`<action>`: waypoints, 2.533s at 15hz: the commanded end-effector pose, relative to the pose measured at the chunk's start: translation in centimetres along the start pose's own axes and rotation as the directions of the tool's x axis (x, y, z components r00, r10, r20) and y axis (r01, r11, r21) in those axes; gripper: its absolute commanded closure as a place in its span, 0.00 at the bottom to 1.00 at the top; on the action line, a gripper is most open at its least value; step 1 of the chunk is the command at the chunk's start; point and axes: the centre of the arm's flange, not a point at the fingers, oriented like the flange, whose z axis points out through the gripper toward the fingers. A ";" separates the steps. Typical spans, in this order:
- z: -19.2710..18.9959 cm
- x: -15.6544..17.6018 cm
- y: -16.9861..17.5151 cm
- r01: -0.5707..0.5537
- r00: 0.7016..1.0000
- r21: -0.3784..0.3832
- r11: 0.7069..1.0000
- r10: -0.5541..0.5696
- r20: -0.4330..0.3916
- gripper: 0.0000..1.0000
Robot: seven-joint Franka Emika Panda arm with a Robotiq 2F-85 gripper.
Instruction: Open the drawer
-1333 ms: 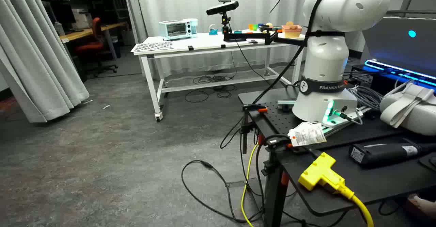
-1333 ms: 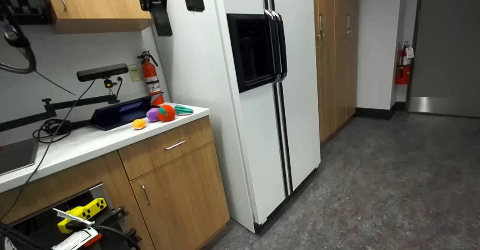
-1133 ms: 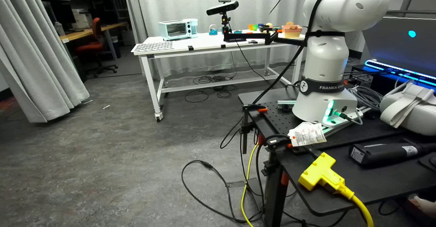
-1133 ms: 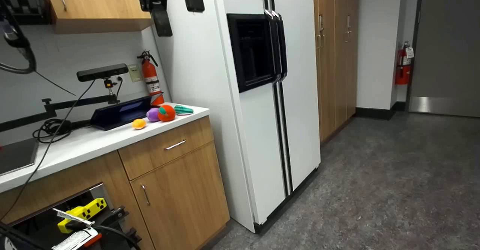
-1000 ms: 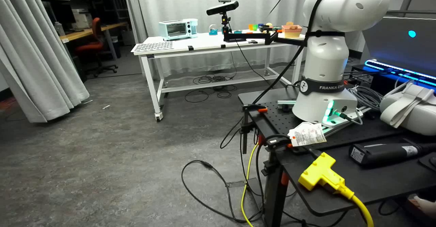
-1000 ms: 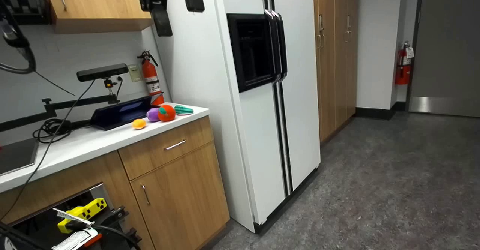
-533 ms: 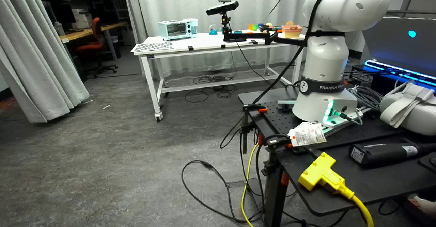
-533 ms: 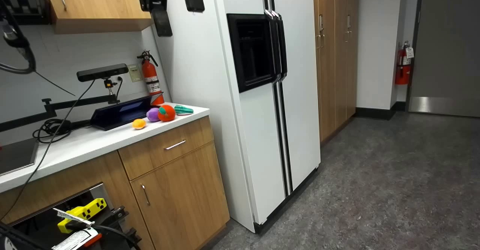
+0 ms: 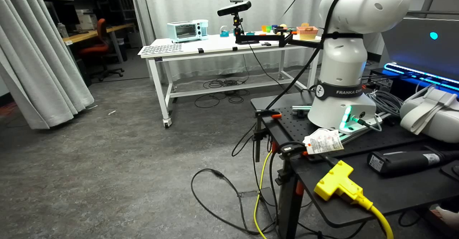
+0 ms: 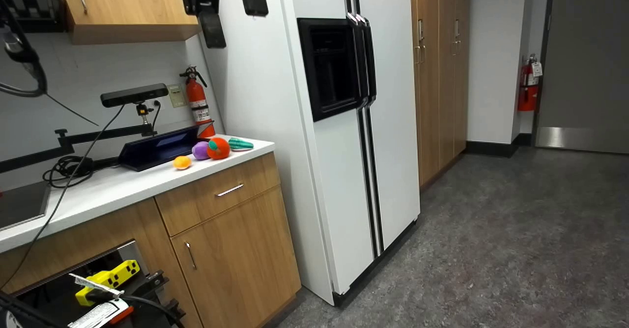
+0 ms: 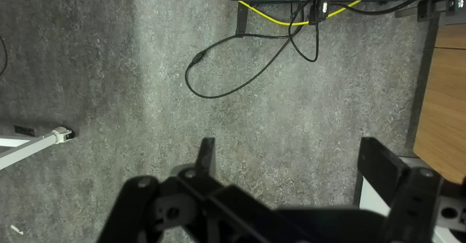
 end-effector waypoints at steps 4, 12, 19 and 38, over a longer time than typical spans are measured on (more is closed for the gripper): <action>0.0 0.0 0.0 0.000 1.000 0.000 1.000 0.000 0.000 0.00; 0.0 0.0 0.0 0.000 1.000 0.000 1.000 0.000 0.000 0.00; 0.9 0.6 -1.9 0.068 0.998 0.045 0.997 -0.068 -0.009 0.00; 5.3 4.0 -10.0 0.210 0.978 0.181 0.961 -0.206 -0.037 0.00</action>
